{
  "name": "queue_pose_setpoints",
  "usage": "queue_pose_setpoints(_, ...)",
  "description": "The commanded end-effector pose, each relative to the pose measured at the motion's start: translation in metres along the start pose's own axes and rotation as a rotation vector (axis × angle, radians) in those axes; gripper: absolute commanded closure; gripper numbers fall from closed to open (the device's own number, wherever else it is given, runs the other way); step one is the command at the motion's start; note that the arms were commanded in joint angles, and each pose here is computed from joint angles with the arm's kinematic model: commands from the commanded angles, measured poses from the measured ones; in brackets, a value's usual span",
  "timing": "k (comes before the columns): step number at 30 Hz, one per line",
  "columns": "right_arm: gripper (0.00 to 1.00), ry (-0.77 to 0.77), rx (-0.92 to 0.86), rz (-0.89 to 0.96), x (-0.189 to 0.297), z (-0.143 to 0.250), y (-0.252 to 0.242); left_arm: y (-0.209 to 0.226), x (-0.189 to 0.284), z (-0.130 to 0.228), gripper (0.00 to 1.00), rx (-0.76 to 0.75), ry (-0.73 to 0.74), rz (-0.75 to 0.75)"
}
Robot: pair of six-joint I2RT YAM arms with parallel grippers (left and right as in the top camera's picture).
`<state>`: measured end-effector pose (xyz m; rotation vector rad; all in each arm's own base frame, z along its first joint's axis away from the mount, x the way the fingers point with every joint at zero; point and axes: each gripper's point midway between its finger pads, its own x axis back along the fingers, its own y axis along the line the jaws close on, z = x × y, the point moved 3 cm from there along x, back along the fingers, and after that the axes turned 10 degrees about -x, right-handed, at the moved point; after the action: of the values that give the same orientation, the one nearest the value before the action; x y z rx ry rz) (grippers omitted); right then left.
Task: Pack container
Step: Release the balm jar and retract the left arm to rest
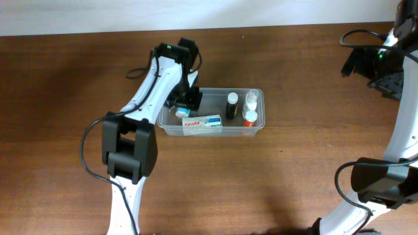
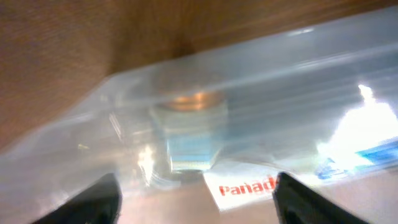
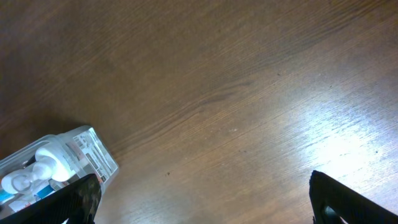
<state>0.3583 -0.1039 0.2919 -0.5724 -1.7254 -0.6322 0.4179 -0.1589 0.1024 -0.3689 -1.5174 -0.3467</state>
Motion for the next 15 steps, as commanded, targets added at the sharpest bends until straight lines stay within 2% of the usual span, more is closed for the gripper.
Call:
queue_pose_setpoints(1, 0.01, -0.002, -0.006, 0.009, 0.000, 0.000, -0.001, -0.001, 0.080, -0.003, 0.01, -0.004, -0.167, -0.023)
queue_pose_setpoints(7, 0.02, -0.002, -0.006, 0.009, 0.000, 0.000, -0.001, -0.008, 0.147, 0.026, 0.01, -0.007, -0.219, -0.009)
queue_pose_setpoints(12, 0.02, -0.002, -0.006, 0.009, 0.000, 0.000, -0.001, -0.042, 0.186, 0.044, 0.01, -0.040, -0.304, 0.208)
queue_pose_setpoints(15, 0.02, -0.002, -0.006, 0.009, 0.000, 0.000, -0.001, -0.047, 0.196, 0.048, 0.01, -0.048, -0.332, 0.233)
